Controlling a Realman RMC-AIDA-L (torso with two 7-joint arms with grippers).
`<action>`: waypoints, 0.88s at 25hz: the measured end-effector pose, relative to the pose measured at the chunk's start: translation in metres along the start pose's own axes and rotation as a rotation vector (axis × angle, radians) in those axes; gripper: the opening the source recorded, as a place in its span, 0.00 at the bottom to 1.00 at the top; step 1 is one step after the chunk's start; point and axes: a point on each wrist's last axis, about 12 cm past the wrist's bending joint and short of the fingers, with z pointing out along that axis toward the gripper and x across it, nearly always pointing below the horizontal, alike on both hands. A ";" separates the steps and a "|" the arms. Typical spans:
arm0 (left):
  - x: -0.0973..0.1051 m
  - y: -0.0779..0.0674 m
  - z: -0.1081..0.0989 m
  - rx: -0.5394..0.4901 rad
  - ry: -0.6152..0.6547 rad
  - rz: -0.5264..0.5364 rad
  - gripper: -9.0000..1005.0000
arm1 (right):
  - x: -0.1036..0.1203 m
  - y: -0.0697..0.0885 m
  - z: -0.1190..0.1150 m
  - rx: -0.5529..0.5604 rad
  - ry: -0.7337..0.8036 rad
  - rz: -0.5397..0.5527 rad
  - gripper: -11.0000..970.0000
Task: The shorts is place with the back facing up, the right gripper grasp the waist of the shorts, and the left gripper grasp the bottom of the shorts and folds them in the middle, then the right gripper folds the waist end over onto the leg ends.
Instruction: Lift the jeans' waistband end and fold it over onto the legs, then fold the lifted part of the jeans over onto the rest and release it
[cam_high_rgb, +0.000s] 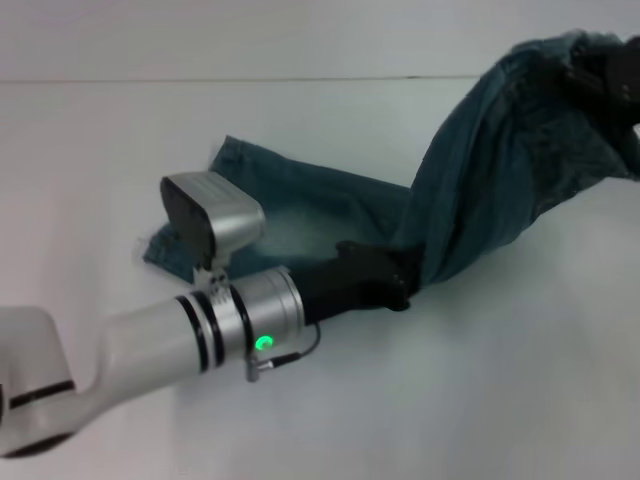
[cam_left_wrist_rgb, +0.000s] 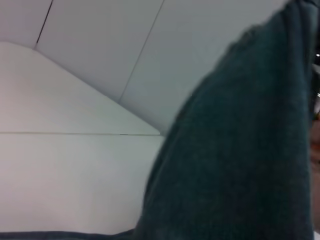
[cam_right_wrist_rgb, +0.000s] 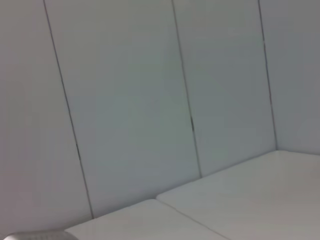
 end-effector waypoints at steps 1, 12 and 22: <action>0.002 -0.003 0.002 0.001 -0.004 -0.001 0.05 | -0.002 -0.002 0.005 -0.012 0.003 -0.009 0.06; 0.020 -0.023 0.011 -0.098 -0.044 0.019 0.05 | -0.018 -0.007 0.055 -0.114 0.130 -0.087 0.06; 0.033 0.007 -0.032 -0.281 -0.175 -0.008 0.05 | -0.021 -0.007 0.062 -0.138 0.195 -0.082 0.06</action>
